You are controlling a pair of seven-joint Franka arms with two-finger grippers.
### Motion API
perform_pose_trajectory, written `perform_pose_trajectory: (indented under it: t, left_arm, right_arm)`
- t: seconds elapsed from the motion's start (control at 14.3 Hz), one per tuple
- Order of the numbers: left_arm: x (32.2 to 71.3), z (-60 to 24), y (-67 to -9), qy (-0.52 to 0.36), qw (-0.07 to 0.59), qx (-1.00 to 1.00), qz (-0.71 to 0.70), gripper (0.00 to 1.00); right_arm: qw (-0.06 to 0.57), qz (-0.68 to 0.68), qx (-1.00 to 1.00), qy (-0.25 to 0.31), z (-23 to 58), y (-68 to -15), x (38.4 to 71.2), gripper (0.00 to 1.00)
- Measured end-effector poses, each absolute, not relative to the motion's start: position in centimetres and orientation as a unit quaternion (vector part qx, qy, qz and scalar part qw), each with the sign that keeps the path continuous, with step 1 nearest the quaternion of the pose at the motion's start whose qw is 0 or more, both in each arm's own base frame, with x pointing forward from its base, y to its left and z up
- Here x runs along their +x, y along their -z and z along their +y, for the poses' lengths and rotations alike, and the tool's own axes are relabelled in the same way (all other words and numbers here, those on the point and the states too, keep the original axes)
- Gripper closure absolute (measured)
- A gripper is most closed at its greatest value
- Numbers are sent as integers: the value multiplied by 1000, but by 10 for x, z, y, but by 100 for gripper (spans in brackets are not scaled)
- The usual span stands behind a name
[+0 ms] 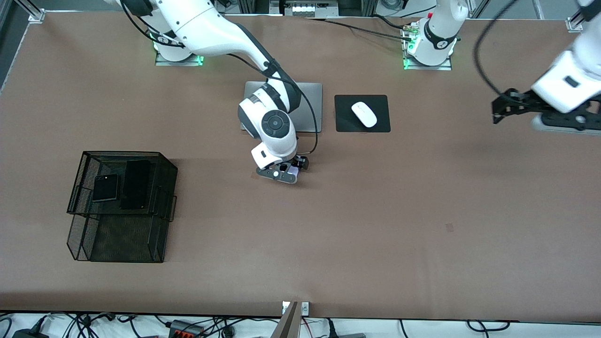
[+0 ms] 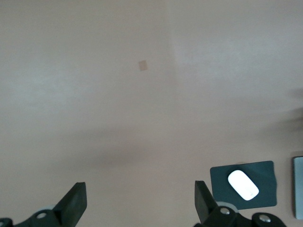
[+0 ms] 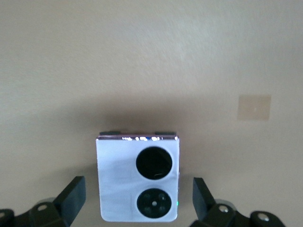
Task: Place phones with both arms
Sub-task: 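Reach the right gripper to the white phone while the left gripper withdraws, then grasp and lift the white flip phone with the right gripper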
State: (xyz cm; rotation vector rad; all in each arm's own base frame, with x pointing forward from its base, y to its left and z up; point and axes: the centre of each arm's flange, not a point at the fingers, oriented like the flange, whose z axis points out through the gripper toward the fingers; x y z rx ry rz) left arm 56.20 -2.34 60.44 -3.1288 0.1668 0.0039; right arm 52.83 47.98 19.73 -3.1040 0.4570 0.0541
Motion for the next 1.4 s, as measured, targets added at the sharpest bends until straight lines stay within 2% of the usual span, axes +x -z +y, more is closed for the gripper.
perform_pose_trajectory:
  t: [0.35,1.26,1.4]
  left_arm:
    - [566,-1,-573,2,-10,-999,48,0]
    - [565,26,-571,-7,-10,-1000,24,0]
    - [567,22,-580,2,-7,-1000,28,0]
  right_arm:
    - [-5,158,-987,-22,487,-187,518,0]
    - [-5,162,-987,-20,484,-164,519,0]
    - [-3,161,-987,-19,485,-165,519,5]
